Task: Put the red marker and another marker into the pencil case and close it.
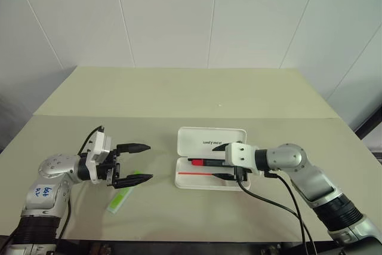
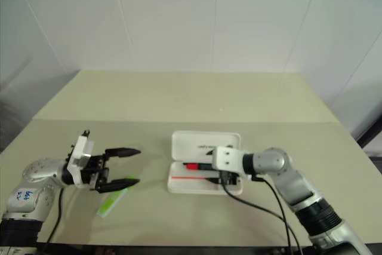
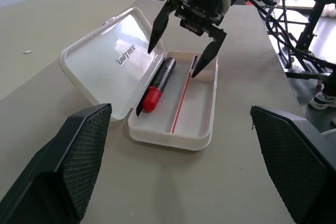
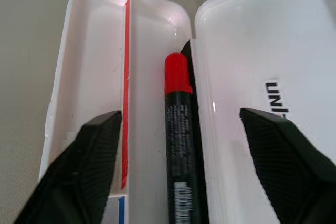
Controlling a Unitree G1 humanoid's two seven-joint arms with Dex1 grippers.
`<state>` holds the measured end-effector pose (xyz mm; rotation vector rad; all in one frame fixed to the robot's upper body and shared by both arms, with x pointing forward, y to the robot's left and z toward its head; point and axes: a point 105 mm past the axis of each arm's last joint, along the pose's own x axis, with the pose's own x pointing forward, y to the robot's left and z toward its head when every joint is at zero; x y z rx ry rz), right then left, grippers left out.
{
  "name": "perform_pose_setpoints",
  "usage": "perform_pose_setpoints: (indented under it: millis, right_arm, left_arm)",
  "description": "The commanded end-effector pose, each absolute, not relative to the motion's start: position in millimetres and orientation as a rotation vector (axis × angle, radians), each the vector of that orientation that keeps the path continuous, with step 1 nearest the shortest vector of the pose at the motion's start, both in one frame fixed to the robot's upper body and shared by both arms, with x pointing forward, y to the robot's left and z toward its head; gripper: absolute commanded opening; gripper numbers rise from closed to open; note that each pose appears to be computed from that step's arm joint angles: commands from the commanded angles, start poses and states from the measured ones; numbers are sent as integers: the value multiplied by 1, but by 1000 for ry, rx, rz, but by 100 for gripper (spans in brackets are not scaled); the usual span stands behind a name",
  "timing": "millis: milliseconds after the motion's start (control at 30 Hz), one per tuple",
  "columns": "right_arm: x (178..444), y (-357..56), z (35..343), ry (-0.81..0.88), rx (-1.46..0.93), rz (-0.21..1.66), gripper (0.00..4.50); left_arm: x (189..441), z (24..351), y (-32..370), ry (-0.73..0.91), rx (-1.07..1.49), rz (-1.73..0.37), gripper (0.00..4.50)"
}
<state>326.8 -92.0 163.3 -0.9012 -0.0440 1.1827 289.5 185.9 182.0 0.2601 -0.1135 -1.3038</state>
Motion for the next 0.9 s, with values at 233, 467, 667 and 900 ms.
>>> perform_pose_setpoints:
  millis: [233, 467, 667, 900]
  right_arm:
    - [293, -87, 200, -163, -681, 1260, 446]
    - [276, -107, 210, -165, -542, 1246, 446]
    - [275, -126, 209, -127, -500, 1202, 446]
    - [280, -131, 205, -106, -487, 1188, 446]
  left_arm:
    - [285, 191, 174, -167, 271, -1303, 450]
    - [290, 186, 178, -167, 307, -1133, 450]
    - [295, 181, 185, -143, 306, -931, 450]
    - [298, 168, 202, -52, 274, -669, 450]
